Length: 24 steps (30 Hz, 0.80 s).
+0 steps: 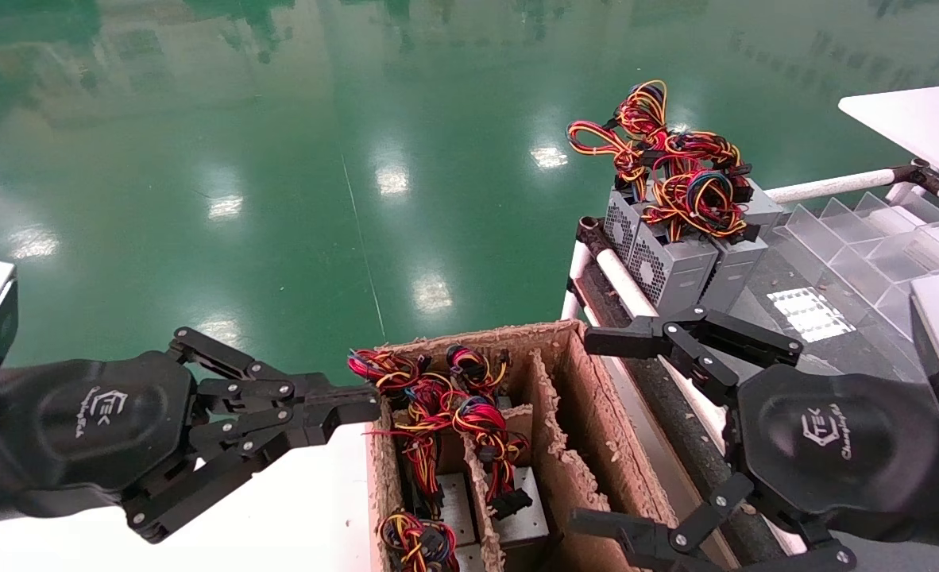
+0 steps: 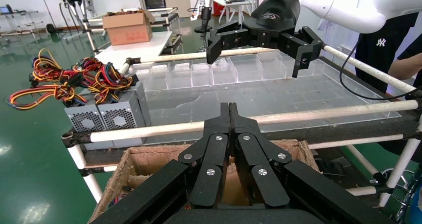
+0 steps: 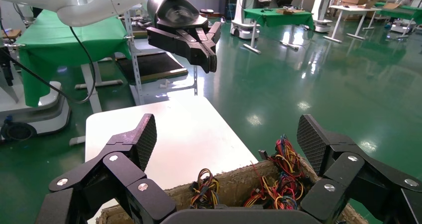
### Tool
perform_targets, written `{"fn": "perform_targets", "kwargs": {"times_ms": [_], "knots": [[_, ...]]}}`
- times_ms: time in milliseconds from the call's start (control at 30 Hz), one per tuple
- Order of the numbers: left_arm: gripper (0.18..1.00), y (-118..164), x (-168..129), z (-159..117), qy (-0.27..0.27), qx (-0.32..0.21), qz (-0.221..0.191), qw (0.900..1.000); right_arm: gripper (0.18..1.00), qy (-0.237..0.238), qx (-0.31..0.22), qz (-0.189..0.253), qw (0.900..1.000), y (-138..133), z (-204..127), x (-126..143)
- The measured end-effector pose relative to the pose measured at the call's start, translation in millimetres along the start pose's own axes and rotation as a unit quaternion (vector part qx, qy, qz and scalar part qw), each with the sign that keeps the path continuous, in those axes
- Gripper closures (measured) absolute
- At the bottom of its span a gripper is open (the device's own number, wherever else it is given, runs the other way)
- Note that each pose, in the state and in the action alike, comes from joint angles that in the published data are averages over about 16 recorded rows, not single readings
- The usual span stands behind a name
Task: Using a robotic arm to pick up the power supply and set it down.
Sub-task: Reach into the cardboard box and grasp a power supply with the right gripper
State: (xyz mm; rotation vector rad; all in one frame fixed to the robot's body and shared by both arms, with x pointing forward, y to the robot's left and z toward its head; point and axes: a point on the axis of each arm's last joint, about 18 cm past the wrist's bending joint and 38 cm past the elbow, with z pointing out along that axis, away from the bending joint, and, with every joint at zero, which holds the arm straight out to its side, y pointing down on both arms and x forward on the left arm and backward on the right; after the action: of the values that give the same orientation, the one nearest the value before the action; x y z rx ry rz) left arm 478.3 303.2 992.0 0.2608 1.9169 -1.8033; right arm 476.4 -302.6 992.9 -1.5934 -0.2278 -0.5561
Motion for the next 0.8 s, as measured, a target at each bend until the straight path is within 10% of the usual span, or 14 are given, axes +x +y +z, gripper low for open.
{"fn": "perform_targets", "kwargs": {"times_ms": [800], "knots": [[0.848, 0.0, 0.0, 0.0, 0.0, 0.0, 0.0, 1.0, 0.178, 0.02, -0.029, 0.009, 0.999, 12.4, 0.4, 6.3]]}}
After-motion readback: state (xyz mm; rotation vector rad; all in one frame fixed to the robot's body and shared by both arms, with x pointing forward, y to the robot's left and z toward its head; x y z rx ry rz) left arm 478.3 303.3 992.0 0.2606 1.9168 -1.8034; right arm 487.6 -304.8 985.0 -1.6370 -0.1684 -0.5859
